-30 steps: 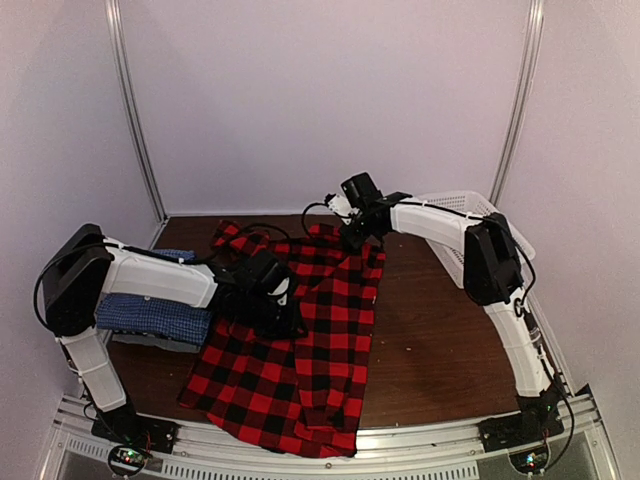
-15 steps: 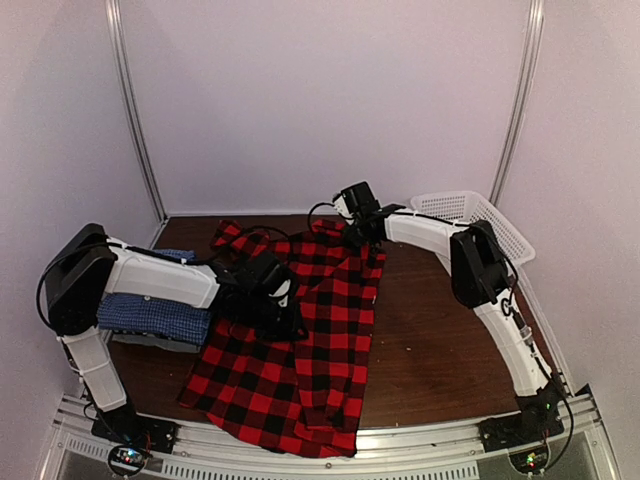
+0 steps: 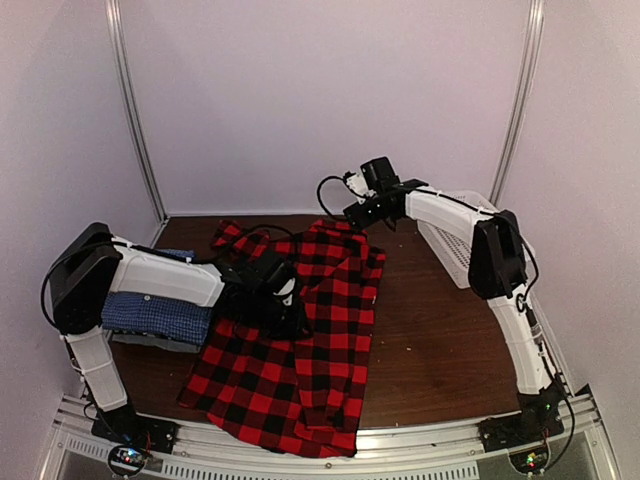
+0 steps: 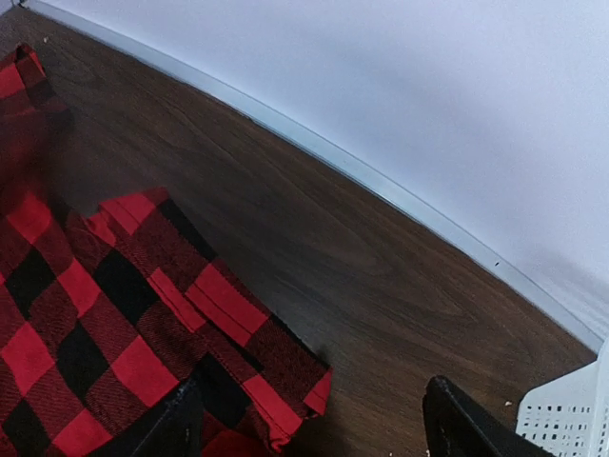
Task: Fold and stack the long sleeve shirts
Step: Adjust the corner of the shirt at the center of the board.
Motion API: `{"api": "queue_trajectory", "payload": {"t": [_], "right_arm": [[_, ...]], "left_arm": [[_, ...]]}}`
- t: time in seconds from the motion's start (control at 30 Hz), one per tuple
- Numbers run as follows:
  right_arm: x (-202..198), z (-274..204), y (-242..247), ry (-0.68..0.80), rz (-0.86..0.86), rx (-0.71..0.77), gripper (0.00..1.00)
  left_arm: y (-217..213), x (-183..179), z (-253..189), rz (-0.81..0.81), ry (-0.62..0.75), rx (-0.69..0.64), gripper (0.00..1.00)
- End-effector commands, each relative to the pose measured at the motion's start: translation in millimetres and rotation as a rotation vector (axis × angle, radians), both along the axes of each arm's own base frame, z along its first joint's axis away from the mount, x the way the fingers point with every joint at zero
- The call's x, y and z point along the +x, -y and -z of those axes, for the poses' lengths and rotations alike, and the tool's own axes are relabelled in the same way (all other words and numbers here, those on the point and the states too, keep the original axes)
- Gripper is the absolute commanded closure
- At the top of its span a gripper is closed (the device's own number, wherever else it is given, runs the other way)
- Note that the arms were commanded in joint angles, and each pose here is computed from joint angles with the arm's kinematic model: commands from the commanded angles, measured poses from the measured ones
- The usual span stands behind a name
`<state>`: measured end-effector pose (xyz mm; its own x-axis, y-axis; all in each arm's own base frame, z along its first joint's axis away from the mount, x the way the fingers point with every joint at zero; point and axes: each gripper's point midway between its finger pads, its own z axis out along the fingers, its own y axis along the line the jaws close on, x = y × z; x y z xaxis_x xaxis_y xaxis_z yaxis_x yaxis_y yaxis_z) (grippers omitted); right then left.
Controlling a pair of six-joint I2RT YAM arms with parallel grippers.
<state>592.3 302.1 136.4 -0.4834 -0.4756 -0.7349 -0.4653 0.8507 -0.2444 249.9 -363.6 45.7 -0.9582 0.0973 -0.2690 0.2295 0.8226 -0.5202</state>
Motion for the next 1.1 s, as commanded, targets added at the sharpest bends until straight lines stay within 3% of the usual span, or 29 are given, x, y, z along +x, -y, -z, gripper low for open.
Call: {"api": "queue_trajectory", "payload": {"t": [0.0, 0.37, 1.07], "right_arm": [[-16.1, -28.7, 11.4, -0.136, -0.036, 0.244, 0.2], [-22.5, 18.2, 20.2, -0.351, -0.032, 0.422, 0.29], [-21.6, 80.2, 11.0, -0.44, -0.021, 0.46, 0.45]], "left_arm": [[12.1, 3.3, -6.7, 0.027, 0.028, -0.029, 0.76], [13.9, 1.9, -6.3, 0.027, 0.026, -0.033, 0.77], [15.1, 0.6, -2.2, 0.029, 0.014, -0.03, 0.77]]}}
